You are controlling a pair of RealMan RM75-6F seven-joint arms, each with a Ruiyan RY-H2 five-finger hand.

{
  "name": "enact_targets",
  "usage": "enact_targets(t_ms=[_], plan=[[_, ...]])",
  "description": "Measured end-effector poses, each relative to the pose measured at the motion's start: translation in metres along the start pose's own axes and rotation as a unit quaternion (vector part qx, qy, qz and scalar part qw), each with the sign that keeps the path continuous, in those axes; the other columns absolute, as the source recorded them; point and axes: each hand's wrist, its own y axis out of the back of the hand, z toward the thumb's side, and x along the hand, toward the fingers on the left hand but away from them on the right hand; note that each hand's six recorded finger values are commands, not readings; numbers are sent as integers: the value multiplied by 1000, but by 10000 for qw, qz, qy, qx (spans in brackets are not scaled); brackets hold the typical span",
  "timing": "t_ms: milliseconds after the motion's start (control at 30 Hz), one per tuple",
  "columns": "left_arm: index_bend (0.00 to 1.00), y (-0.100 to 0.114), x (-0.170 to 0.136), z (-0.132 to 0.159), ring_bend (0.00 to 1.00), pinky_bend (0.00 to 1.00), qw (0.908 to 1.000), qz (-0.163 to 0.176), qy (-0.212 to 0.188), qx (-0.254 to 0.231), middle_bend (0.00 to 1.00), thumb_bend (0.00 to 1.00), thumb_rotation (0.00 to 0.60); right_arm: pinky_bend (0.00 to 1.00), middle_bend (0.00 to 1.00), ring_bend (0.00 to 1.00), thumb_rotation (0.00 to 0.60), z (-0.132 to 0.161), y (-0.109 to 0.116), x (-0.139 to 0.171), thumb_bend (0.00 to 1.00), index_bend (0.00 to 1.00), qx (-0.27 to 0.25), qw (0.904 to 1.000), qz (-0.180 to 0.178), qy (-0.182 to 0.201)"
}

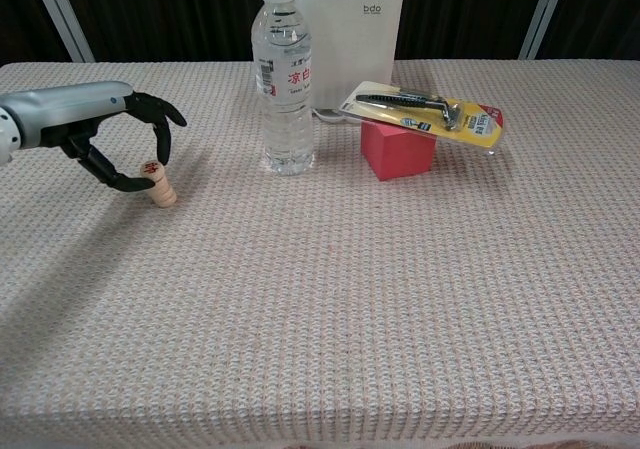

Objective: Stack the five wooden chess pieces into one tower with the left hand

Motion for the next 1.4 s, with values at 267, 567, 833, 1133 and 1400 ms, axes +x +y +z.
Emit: enact_targets(t_ms=[267,567,833,1133,1400], plan=[[514,-5,1,-2,0,0,10000,-6,-1,-21,125,282,600,0,0,0,600,2,0,-1,176,0,38,10000,2,17],[505,-3,1,-2,0,0,10000,11,4,-11,125,282,600,0,0,0,600,0,0,-1,176,0,42,10000,6,-12],[454,-3,1,-5,0,0,10000,-12,32,-38,124,282,600,0,0,0,600,0,1,-1,176,0,43,10000,0,-18],[405,-2,-1,-4,0,0,10000,-26,0,-49,124,282,600,0,0,0,600,0,1,-1,176,0,37,10000,-5,-10],[336,4,-11,-2,0,0,9999,5,-27,-139,111,282,600,0,0,0,600,0,3,-1,176,0,35,10000,-29,-21]])
